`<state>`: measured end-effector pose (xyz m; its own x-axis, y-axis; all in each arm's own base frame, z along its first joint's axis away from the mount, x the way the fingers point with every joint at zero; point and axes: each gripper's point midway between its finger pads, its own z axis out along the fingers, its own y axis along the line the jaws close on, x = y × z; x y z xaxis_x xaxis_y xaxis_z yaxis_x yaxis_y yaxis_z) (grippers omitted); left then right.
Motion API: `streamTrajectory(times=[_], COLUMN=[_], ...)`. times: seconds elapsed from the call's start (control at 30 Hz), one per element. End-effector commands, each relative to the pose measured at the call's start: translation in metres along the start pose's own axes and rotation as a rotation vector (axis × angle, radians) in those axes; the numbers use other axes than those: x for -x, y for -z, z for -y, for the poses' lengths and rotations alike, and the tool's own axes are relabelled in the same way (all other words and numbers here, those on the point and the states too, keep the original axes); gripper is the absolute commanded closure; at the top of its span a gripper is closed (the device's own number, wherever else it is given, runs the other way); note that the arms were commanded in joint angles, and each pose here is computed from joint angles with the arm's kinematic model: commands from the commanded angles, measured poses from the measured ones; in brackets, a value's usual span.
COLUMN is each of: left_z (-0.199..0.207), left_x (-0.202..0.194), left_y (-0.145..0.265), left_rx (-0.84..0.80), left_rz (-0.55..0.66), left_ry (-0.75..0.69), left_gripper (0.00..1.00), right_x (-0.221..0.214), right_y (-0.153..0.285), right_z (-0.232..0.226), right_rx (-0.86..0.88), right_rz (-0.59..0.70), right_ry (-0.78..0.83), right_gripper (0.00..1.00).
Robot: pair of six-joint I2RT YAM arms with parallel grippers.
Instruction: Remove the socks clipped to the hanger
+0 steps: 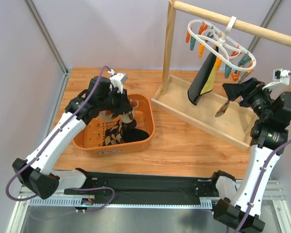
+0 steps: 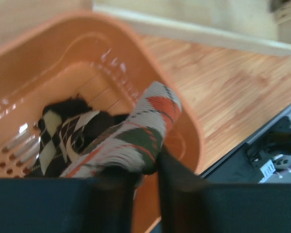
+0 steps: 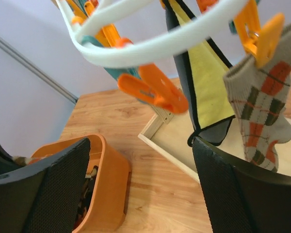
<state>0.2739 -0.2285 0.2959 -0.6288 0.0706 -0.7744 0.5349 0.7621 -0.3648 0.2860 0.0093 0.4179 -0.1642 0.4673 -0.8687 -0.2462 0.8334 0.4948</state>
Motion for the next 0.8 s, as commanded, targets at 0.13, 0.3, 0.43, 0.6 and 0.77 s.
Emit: streamTrajectory(times=[0.13,0.3,0.43,0.6,0.77], left_z=[-0.078,-0.09,-0.081,-0.036,0.003], left_x=[-0.065,-0.047,-0.04,-0.033,-0.027], left_y=[-0.007,0.015,0.027,0.034,0.046], left_rx=[0.287,0.394,0.364,0.113,-0.077], left_rz=[-0.176,-0.09,-0.037,0.043,0.076], left_ry=[0.098,0.077,0.063,0.015,0.008], left_gripper=[0.33,0.09,0.03,0.05,0.09], right_x=[-0.034,-0.037,-0.049,-0.055,-0.052], right_y=[0.01,0.017,0.015,0.001,-0.012], right_z=[0.048,0.078,0.098,0.105,0.13], right_rx=[-0.231,-0.394,-0.469,-0.481,-0.569], right_rz=[-0.01,0.02,0.026,0.042,0.068], right_ry=[-0.068,-0.098,-0.071,0.078,0.129], right_gripper=[0.11,0.11,0.11,0.11,0.14])
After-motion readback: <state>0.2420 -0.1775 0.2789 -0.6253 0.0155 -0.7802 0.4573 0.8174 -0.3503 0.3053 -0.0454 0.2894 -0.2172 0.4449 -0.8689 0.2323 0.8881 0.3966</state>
